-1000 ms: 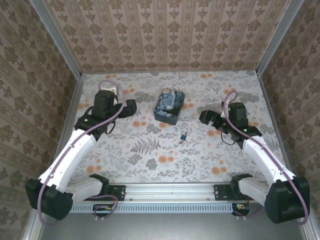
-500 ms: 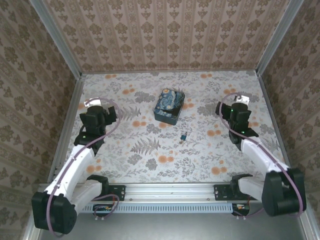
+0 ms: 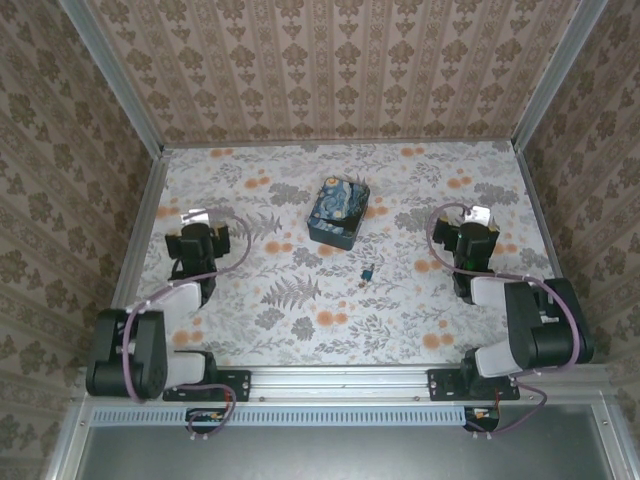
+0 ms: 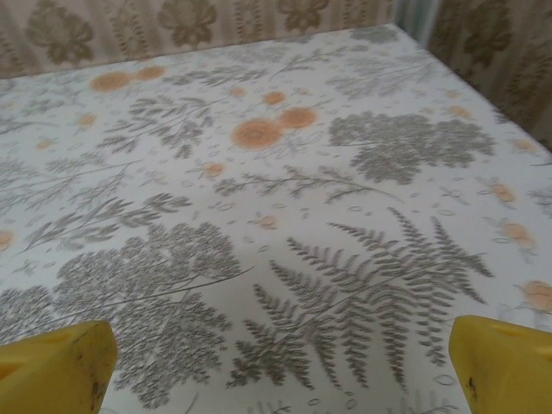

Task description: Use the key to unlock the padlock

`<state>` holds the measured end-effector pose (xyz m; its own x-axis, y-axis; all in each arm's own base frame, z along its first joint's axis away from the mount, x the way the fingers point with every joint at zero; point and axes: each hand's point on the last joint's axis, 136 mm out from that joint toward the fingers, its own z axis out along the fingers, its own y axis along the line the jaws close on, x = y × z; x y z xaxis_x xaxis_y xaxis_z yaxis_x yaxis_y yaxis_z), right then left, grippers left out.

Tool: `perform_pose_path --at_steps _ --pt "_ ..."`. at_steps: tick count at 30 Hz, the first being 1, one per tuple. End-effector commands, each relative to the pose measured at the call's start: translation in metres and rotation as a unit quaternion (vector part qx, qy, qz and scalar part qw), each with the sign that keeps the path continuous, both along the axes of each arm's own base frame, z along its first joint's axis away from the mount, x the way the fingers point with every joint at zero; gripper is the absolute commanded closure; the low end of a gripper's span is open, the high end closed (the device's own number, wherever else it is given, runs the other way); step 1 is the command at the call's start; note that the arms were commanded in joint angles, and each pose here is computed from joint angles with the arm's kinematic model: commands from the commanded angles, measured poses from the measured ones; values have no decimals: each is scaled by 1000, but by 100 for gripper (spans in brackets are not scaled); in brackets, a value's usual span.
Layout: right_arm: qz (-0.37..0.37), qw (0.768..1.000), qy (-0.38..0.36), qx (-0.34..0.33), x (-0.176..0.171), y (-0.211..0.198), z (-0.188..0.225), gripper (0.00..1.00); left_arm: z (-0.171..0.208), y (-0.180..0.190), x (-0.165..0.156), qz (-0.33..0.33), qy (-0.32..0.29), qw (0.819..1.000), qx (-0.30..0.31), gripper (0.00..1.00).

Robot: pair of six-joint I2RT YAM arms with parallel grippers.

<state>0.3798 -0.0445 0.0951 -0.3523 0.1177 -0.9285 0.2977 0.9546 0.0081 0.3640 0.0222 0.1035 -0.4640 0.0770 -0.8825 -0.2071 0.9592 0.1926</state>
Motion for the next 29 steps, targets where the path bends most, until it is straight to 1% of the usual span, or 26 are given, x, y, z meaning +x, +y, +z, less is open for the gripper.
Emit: perform_pose_path --at_steps 1,2,4,6,7,16,19,24,29 --pt "91 994 -58 -5 14 28 8 0 14 -11 19 -43 -71 997 3 0" --pt "107 994 -36 -2 12 34 4 0 9 -11 22 -44 -72 996 4 0" --pt "128 991 -37 -2 17 40 5 1 -2 -12 30 -50 -64 997 -3 0" --pt "130 991 -13 5 22 40 2 1 -3 -10 34 -60 -71 996 -15 0" --pt "130 991 -18 5 22 40 2 1 -9 -10 32 -61 -53 996 -26 0" --pt "118 993 -22 2 19 37 4 0 -9 -9 33 -65 -56 996 -33 0" --pt "135 991 -21 0 20 43 3 0 -8 -9 33 -66 -57 996 -33 0" --pt "132 991 -12 4 22 41 1 0 -9 -9 33 -66 -56 996 -32 0" --pt "133 991 -22 2 20 41 4 1 -7 -10 32 -67 -60 995 -31 0"
